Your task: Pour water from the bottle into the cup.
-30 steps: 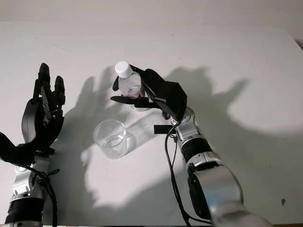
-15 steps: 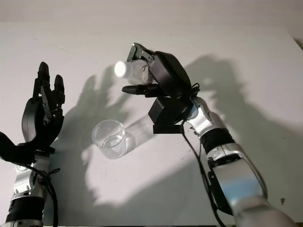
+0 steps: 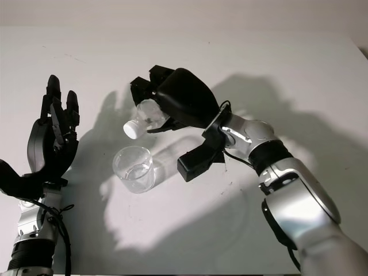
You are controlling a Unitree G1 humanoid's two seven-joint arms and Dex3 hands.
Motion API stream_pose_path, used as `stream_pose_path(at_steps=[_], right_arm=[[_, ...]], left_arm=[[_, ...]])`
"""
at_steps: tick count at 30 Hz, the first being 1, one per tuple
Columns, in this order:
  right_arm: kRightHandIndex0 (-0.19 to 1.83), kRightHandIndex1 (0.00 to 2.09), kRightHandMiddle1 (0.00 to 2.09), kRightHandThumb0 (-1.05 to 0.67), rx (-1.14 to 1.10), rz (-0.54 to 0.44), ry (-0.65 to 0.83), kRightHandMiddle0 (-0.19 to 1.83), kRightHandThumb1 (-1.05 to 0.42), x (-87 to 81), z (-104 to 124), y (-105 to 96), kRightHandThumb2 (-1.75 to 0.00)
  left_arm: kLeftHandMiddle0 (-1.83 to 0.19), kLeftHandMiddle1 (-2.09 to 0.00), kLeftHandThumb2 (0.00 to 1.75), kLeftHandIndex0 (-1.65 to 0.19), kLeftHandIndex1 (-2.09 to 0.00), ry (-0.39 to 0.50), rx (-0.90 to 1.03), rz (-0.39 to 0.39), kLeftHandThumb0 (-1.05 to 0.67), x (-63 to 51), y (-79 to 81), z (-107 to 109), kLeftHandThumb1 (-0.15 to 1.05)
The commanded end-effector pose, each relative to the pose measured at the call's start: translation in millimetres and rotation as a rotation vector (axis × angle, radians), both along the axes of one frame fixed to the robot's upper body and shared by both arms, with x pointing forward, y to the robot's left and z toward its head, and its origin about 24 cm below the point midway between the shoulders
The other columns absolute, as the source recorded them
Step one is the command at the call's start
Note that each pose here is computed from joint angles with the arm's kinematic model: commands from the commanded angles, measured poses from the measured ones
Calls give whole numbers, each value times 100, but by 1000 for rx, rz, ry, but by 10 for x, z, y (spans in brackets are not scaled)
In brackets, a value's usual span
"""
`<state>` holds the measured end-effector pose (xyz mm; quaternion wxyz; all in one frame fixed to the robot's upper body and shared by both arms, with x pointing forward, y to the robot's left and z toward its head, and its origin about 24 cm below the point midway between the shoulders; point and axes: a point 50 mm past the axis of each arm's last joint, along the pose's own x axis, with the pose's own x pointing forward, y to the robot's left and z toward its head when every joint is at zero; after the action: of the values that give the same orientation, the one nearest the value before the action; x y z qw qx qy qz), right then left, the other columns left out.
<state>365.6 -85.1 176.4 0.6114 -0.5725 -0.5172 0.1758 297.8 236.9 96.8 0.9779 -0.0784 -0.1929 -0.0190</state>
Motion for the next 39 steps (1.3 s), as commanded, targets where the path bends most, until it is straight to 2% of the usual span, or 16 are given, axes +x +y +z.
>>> stream_pose_path(at_steps=[1, 4, 13, 14, 16, 17, 18, 20, 21, 32, 39], right_arm=[[117, 209, 209, -44, -7, 11, -53, 95, -105, 14, 111, 1, -20], [118, 209, 209, -45, -38, 28, -123, 94, -105, 4, 144, 4, -25], [125, 209, 209, -46, -49, 120, -306, 97, -105, -53, 288, 8, -23], [125, 209, 209, -46, -52, 133, -318, 95, -105, -62, 304, 12, -21], [123, 209, 209, -47, -68, 158, -348, 75, -105, -78, 335, 20, -15], [122, 209, 203, -47, -82, 173, -372, 64, -104, -90, 354, 26, -12], [119, 209, 179, -47, -89, 190, -395, 53, -100, -102, 366, 33, -8], [118, 209, 155, -48, -96, 210, -422, 53, -97, -118, 374, 38, -6], [118, 209, 150, -48, -101, 213, -442, 53, -96, -122, 374, 38, -5], [116, 209, 137, -49, -192, 228, -559, 57, -94, -172, 371, 73, -5], [108, 209, 132, -48, -283, 220, -619, 59, -94, -202, 351, 89, -5]], left_arm=[[19, 0, 71, 19, 0, 2, -3, 1, -70, -7, -27, -20, 105], [19, 0, 71, 19, 0, 2, -4, 1, -71, -4, -33, -21, 105], [19, 0, 71, 19, 0, 3, -11, 0, -71, -3, -40, -35, 105], [19, 0, 70, 19, 0, 3, -12, 0, -71, -3, -41, -33, 105], [19, 0, 70, 19, 0, 4, -8, 2, -71, -4, -45, -31, 105], [19, 0, 71, 19, 0, 3, -7, 2, -71, -5, -46, -33, 105], [19, 0, 71, 19, 0, 2, -7, 2, -71, -5, -47, -34, 105], [19, 0, 71, 19, 0, 2, -10, 5, -71, -5, -50, -37, 105], [19, 0, 71, 19, 0, 3, -11, 6, -71, -4, -50, -38, 105], [19, 0, 69, 19, 0, -5, -17, 1, -71, 6, -59, -41, 105], [19, 0, 69, 19, 0, -6, -16, 1, -71, 2, -61, -48, 105]])
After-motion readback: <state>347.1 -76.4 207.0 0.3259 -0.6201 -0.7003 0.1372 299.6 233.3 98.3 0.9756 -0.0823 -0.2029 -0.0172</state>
